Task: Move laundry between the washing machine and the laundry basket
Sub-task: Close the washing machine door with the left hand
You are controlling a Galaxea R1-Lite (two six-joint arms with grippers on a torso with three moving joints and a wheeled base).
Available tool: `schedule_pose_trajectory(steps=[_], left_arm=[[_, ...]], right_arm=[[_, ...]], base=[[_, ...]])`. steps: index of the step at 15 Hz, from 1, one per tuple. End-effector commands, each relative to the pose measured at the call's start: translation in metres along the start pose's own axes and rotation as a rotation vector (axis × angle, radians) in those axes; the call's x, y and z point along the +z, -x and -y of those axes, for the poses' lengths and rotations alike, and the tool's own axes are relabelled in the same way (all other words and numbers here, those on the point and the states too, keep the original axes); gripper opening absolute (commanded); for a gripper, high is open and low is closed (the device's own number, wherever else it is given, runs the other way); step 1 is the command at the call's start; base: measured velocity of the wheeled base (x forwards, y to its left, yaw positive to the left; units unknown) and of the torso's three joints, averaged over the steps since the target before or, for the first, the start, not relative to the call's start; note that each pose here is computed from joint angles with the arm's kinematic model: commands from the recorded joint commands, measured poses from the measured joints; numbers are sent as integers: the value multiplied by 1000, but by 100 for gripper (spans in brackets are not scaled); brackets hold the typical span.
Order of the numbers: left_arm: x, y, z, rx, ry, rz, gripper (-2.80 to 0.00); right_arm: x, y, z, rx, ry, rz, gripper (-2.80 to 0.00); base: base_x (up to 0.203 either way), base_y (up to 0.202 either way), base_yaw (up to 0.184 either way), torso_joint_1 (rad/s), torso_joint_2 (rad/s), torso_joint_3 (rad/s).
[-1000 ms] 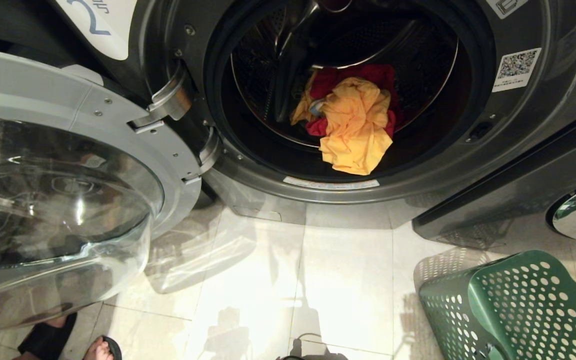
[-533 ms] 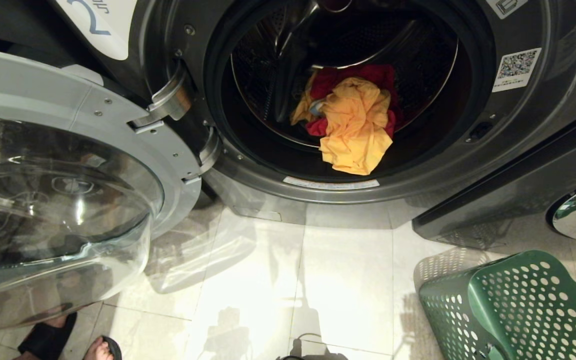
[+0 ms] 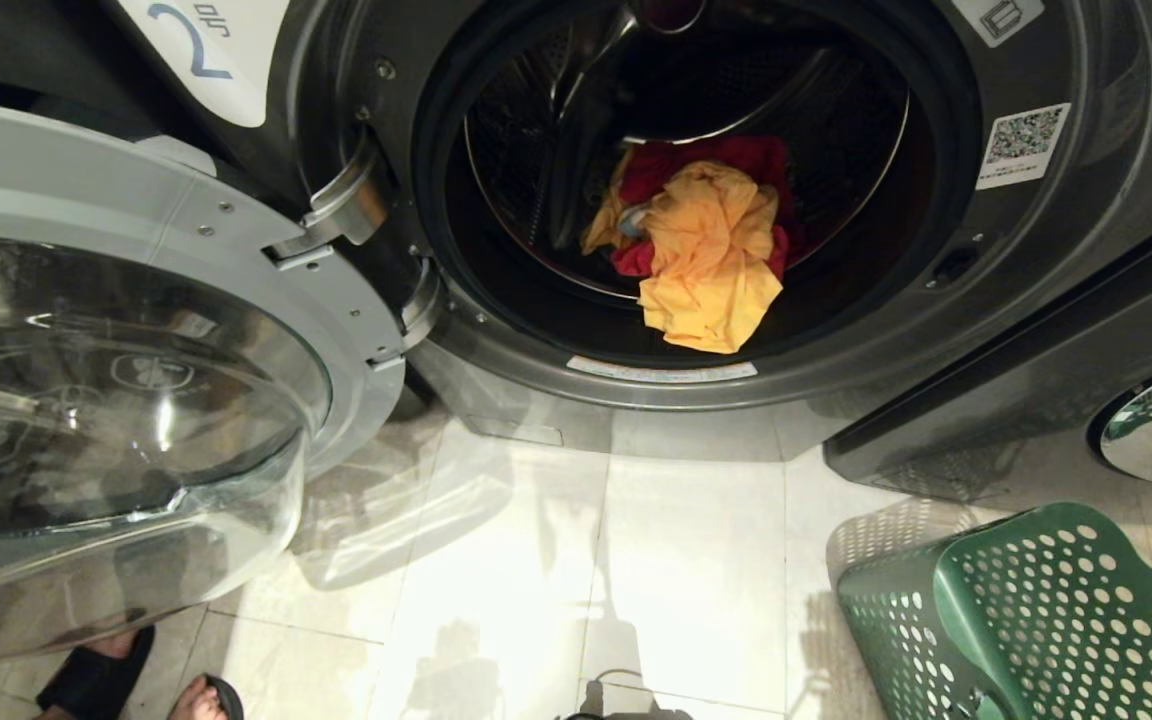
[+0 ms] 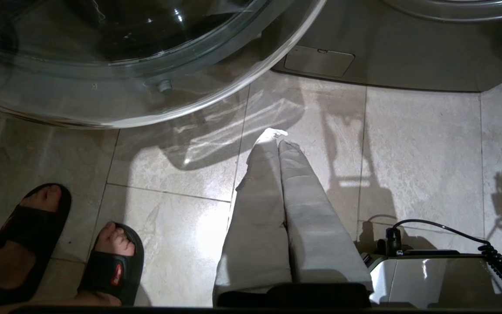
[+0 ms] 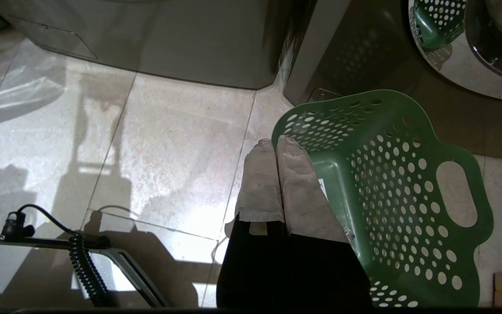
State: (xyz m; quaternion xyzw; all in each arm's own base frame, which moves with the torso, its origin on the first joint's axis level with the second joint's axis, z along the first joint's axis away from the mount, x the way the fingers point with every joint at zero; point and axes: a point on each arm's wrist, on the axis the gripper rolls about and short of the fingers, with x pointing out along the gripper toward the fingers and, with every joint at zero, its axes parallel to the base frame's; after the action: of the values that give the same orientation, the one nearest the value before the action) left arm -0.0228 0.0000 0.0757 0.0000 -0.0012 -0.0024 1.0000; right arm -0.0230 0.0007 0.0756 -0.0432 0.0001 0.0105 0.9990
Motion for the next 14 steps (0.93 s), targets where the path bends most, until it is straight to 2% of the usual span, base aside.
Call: schedule_pose_trajectory(steps=[1, 14], left_arm=[[0, 0, 0, 0, 0, 1, -280], [0, 0, 0, 0, 0, 1, -280]], right_arm=[[0, 0, 0, 1, 1, -2, -280], [0, 0, 0, 1, -3, -3, -280]], base=[[0, 0, 0, -4, 2, 152], [0, 0, 0, 2, 3, 199]])
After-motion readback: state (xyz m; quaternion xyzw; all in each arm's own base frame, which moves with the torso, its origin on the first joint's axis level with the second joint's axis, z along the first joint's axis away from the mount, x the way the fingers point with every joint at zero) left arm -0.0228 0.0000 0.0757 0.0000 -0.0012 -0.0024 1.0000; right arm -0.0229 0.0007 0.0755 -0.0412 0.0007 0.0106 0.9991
